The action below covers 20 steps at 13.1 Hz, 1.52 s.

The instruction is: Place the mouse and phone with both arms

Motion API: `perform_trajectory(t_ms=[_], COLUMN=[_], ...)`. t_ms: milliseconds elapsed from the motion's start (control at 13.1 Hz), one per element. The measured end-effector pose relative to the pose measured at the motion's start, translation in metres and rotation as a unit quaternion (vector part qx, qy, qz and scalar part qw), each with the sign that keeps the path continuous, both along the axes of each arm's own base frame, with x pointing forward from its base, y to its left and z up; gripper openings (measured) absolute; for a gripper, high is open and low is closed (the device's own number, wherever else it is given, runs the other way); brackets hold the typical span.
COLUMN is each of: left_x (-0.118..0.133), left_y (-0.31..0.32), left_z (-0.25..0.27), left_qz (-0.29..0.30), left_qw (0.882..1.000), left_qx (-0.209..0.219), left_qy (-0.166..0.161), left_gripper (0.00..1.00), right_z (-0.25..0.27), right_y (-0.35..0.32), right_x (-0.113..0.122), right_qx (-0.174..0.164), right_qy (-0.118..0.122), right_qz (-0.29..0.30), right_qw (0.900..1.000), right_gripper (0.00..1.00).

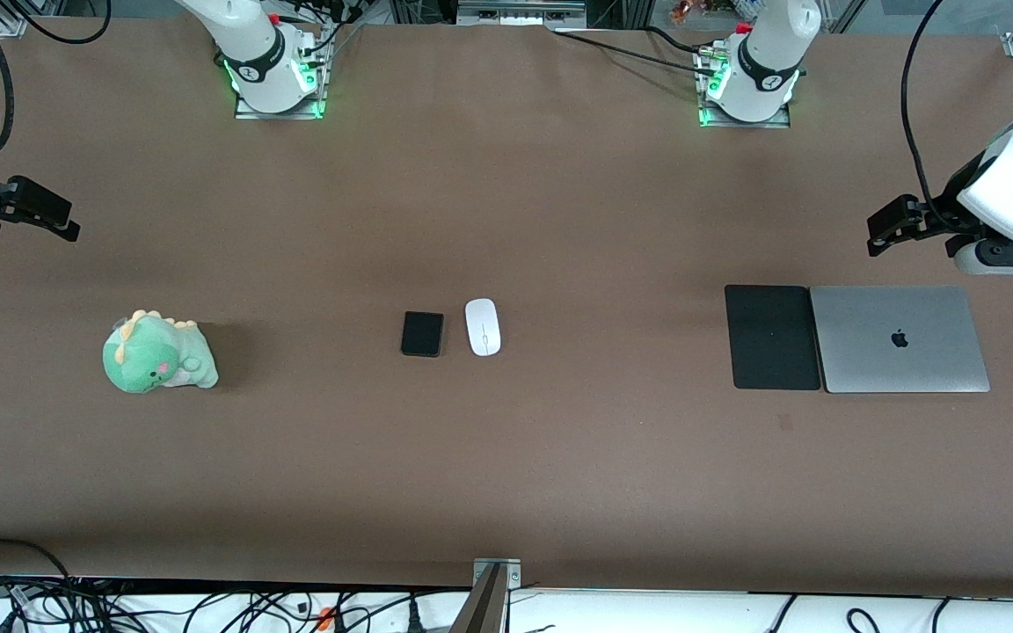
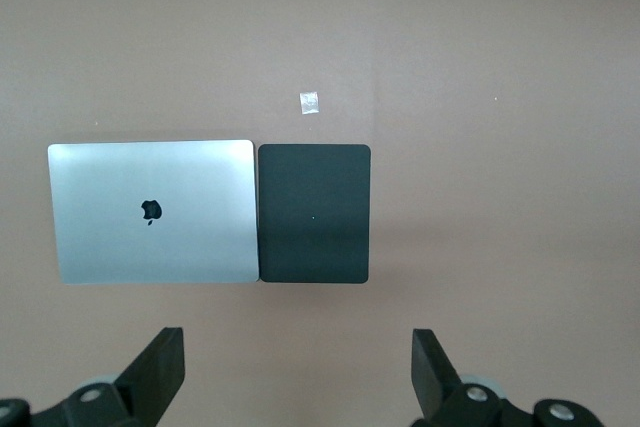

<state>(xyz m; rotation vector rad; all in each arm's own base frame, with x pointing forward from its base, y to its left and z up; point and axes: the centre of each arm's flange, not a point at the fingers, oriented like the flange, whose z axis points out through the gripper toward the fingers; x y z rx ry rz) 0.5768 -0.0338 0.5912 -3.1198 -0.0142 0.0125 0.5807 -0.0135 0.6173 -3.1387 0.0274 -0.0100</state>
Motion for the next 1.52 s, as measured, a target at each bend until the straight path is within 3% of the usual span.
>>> perform_trajectory(t_ms=[1522], left_x=[0.003], left_y=[-0.0045], left_z=[-0.0051], left_qz=[-0.011], left_qw=[1.0], left_qx=[-0.001], left_qy=[0.004], left_gripper=[1.0], right_z=[-0.003], right_y=[0.001], right_x=[-0.0036], right_qx=[0.001], right_qy=[0.017], right_qz=[0.0], right_qw=[1.0], right_gripper=[1.0])
